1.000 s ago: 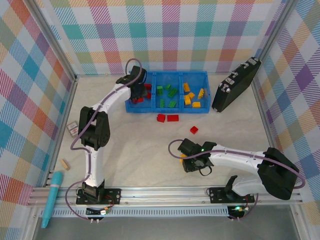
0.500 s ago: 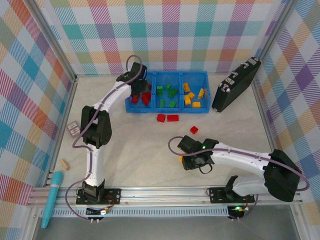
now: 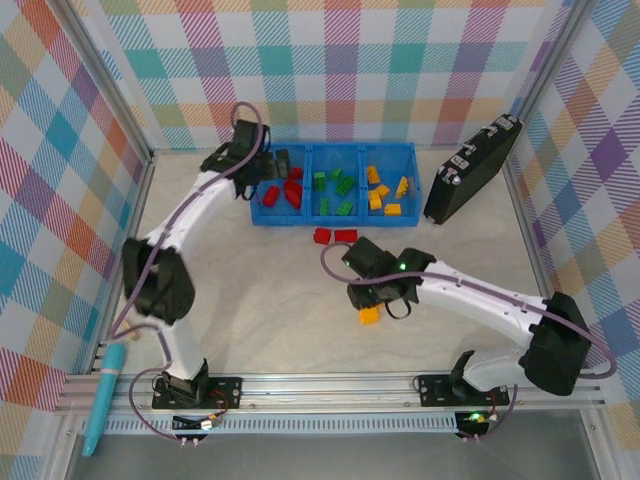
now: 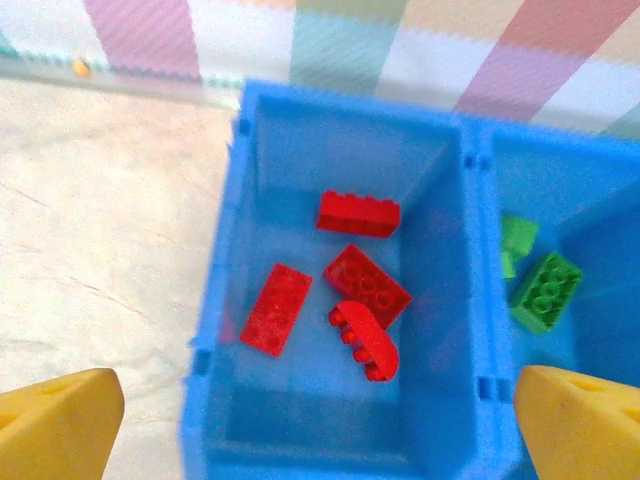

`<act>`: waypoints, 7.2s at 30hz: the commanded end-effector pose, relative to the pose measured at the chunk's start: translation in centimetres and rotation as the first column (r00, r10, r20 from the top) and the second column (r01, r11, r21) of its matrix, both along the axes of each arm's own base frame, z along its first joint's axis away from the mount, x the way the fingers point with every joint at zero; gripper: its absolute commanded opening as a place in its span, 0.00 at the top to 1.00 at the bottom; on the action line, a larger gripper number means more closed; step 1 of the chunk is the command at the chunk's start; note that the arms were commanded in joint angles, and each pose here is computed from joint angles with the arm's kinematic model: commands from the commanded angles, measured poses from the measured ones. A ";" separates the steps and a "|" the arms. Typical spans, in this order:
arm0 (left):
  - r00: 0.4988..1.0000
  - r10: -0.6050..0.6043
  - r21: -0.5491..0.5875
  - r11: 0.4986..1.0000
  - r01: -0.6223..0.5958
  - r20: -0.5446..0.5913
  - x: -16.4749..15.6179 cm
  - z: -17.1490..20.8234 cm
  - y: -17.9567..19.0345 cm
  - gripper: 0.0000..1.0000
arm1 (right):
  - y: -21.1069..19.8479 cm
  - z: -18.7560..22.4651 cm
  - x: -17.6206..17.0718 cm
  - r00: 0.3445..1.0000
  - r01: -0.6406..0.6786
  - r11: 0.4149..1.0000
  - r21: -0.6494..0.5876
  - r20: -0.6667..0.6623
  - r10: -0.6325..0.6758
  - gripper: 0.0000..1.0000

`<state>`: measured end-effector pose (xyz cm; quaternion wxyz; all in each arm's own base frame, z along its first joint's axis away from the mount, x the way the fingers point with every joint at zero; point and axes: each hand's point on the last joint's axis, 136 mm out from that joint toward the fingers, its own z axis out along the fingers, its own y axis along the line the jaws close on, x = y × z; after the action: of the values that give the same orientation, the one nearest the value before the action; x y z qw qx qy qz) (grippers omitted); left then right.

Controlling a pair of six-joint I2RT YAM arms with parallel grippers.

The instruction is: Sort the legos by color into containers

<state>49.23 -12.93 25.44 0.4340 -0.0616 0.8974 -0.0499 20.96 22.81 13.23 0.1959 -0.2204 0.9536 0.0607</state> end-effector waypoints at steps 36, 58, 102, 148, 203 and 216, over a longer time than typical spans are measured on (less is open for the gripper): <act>0.960 0.071 0.318 0.935 -0.158 0.271 -17.2 12.1 11.5 0.00 | 6.8 0.9 32.3 0.896 -0.151 0.980 -0.132 0.401 0.192 0.67; 0.999 0.046 0.256 0.966 -0.045 0.000 -19.8 6.1 8.4 0.00 | 6.3 5.2 30.9 0.871 -0.192 0.974 -0.118 0.436 0.225 0.31; 0.973 -0.228 0.070 0.971 0.229 -0.016 -10.9 1.3 -4.9 0.00 | -2.0 -8.8 -3.5 0.903 0.362 0.932 0.000 -0.248 -0.350 0.28; 0.924 -0.327 0.130 0.926 0.355 -0.197 -11.1 -10.1 -13.9 0.01 | -10.8 13.4 14.4 0.866 0.225 0.953 0.203 0.407 -0.291 0.67; 0.885 -0.309 0.084 0.930 0.358 -0.347 -5.8 -21.5 -15.0 0.29 | -8.1 5.7 32.4 0.897 0.209 0.959 0.192 0.354 -0.266 0.28; 0.885 -0.289 0.078 0.938 0.339 -0.365 -5.9 -22.3 -14.3 0.58 | -8.3 6.3 31.5 0.898 0.216 0.958 0.189 0.348 -0.271 0.28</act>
<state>42.79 -27.31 2.86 0.2545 0.1143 0.9595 -0.0399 52.94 15.18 17.04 0.3739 -0.0973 0.9200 0.0655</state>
